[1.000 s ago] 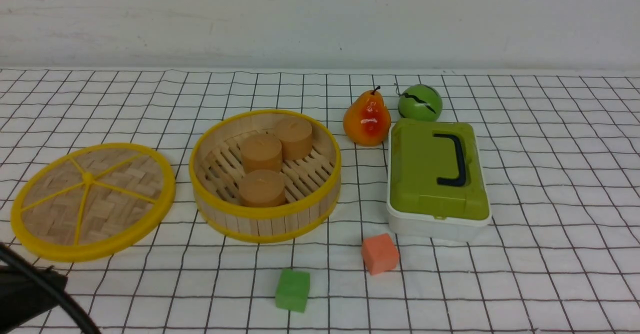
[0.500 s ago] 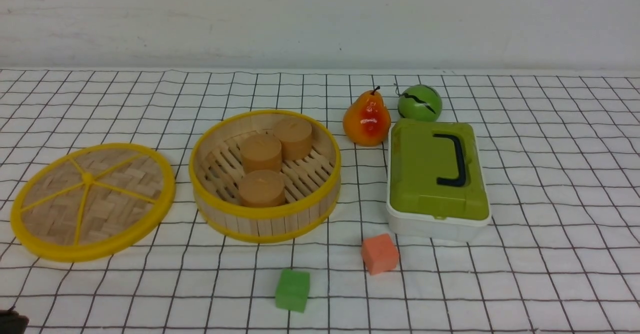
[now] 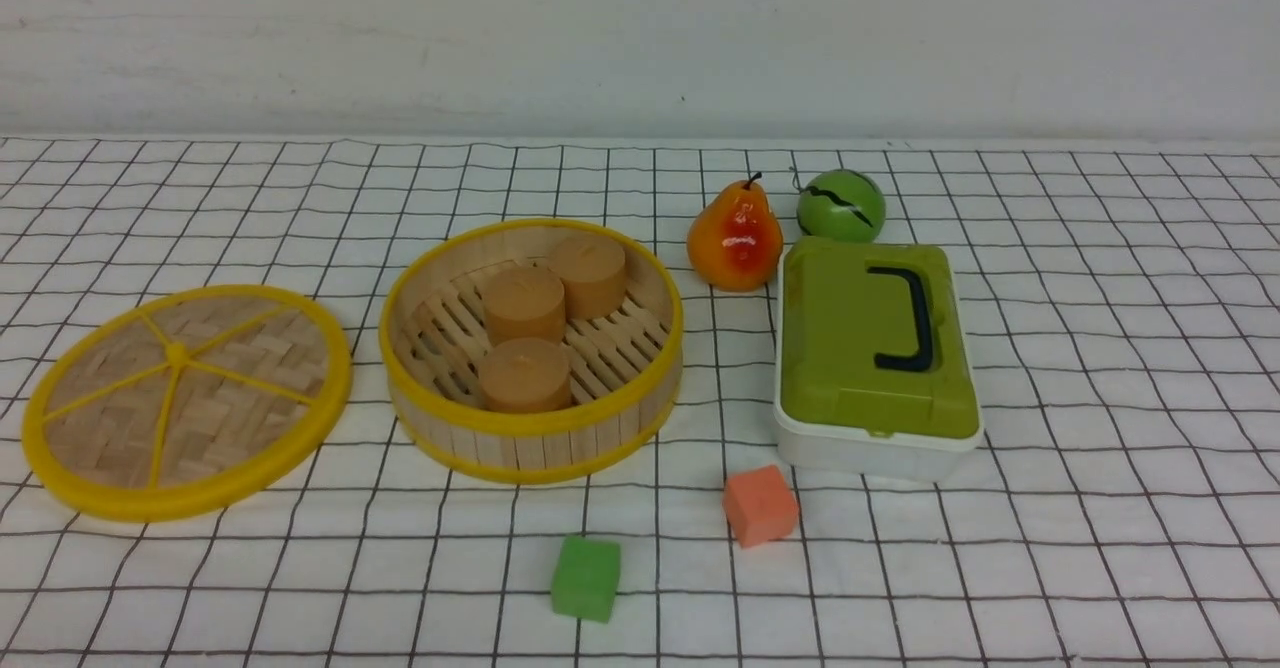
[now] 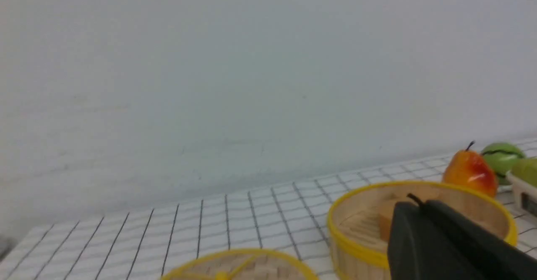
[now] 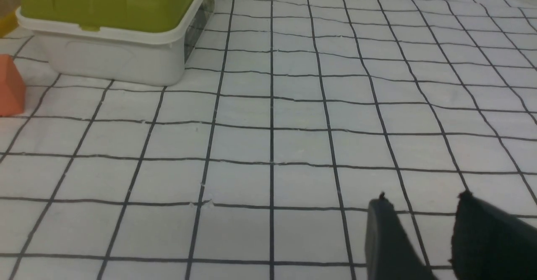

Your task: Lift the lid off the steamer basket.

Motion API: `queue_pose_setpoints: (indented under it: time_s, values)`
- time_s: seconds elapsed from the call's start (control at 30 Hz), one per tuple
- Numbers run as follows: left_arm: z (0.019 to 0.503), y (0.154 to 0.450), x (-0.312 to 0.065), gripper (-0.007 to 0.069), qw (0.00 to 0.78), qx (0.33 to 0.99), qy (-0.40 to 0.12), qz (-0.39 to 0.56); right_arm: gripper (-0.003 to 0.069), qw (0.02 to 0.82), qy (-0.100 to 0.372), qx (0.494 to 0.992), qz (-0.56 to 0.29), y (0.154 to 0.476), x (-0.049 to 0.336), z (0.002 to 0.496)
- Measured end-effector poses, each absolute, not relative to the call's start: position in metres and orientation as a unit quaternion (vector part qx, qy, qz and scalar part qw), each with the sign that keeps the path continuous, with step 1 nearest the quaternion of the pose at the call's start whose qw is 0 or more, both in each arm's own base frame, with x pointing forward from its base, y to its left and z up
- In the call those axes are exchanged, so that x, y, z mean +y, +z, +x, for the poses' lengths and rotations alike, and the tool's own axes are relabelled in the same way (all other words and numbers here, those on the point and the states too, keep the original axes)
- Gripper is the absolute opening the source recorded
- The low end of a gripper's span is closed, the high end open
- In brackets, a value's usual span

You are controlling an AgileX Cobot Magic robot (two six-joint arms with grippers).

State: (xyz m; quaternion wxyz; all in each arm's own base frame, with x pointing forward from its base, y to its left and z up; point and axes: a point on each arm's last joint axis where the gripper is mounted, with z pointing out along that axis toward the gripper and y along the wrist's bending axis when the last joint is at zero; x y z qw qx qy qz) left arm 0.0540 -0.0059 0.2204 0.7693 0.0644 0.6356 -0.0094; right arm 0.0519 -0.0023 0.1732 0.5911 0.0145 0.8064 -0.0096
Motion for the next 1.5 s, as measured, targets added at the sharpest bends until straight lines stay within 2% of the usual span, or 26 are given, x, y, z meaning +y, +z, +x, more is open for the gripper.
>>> queue_pose_setpoints:
  time_s: [0.1,0.17,0.43,1.5]
  values:
    - [0.056,0.211,-0.004,-0.0013,0.75,0.66,-0.012,0.033,0.0239,0.591,-0.01,0.806,0.015,0.173,-0.002,0.052]
    - [0.057,0.199,-0.002,-0.0013,0.709,0.704,-0.027,-0.002,0.0239,0.591,-0.01,0.806,0.015,0.173,-0.002,0.052]
    - [0.053,0.171,-0.004,-0.0013,0.595,0.802,-0.042,-0.013,0.0239,0.591,-0.01,0.806,0.015,0.173,-0.002,0.052]
    - [0.053,0.17,-0.004,0.0006,0.59,0.806,-0.045,-0.011,0.0239,0.591,-0.01,0.806,0.015,0.173,-0.002,0.052]
